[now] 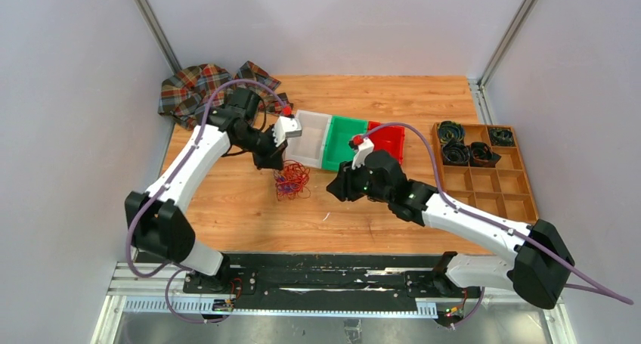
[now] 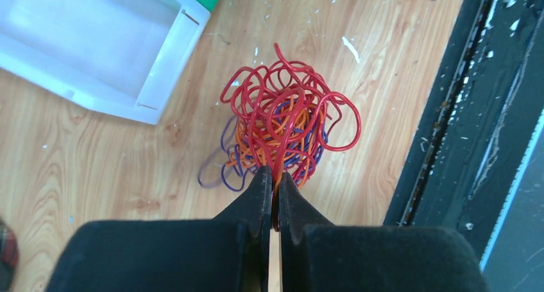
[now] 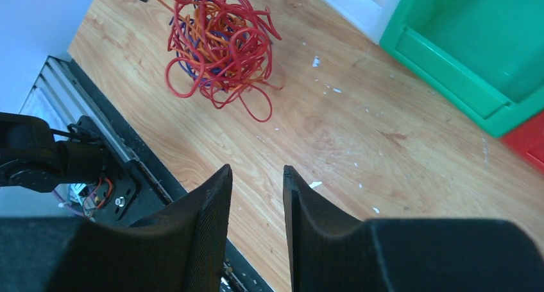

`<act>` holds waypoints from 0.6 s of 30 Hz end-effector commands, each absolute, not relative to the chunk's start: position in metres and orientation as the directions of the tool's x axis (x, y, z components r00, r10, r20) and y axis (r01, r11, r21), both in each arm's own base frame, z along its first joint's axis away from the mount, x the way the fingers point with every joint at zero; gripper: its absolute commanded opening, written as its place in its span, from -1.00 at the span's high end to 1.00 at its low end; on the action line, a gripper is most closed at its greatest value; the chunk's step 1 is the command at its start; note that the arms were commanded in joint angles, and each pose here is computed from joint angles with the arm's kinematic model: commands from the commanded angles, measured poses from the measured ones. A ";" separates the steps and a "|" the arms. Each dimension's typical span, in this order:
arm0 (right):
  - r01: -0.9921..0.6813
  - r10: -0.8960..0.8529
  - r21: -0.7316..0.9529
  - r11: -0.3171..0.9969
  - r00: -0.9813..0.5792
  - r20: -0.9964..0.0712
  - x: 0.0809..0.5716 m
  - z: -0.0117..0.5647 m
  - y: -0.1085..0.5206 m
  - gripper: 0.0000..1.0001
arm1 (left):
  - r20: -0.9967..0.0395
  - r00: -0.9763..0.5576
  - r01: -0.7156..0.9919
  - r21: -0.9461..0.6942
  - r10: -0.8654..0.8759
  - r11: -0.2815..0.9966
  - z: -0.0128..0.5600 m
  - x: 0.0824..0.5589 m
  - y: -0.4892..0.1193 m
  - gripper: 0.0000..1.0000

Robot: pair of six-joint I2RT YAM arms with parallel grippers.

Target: Untangle the cables

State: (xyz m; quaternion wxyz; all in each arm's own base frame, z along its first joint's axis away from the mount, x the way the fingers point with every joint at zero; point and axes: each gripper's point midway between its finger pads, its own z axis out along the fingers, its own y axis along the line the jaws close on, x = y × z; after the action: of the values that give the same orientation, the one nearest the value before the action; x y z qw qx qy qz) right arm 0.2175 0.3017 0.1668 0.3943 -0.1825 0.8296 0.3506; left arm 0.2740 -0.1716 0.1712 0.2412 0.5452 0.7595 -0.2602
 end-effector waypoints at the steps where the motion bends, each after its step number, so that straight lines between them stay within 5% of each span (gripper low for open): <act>1: -0.653 -0.004 0.425 0.627 -0.548 -0.837 0.219 0.203 0.327 0.17 | -0.648 -0.358 0.931 -0.192 0.673 0.310 0.198 0.242 -0.170 0.99; 6: -0.705 0.015 0.414 0.576 -0.497 -0.868 0.219 0.229 0.348 -0.25 | -0.690 -0.360 0.927 -0.191 0.628 0.322 0.222 0.230 -0.175 0.99; 18: -0.779 0.051 0.410 0.474 -0.440 -0.896 0.212 0.259 0.386 -0.33 | -0.738 -0.371 0.923 -0.224 0.563 0.314 0.245 0.211 -0.184 0.99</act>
State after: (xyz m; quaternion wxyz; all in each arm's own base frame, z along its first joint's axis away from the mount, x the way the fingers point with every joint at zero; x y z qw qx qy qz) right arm 0.2152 0.3681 0.2363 0.4465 -0.2363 0.7517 0.4240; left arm 0.2254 -0.1754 0.2250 0.2613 0.4925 0.7760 -0.2949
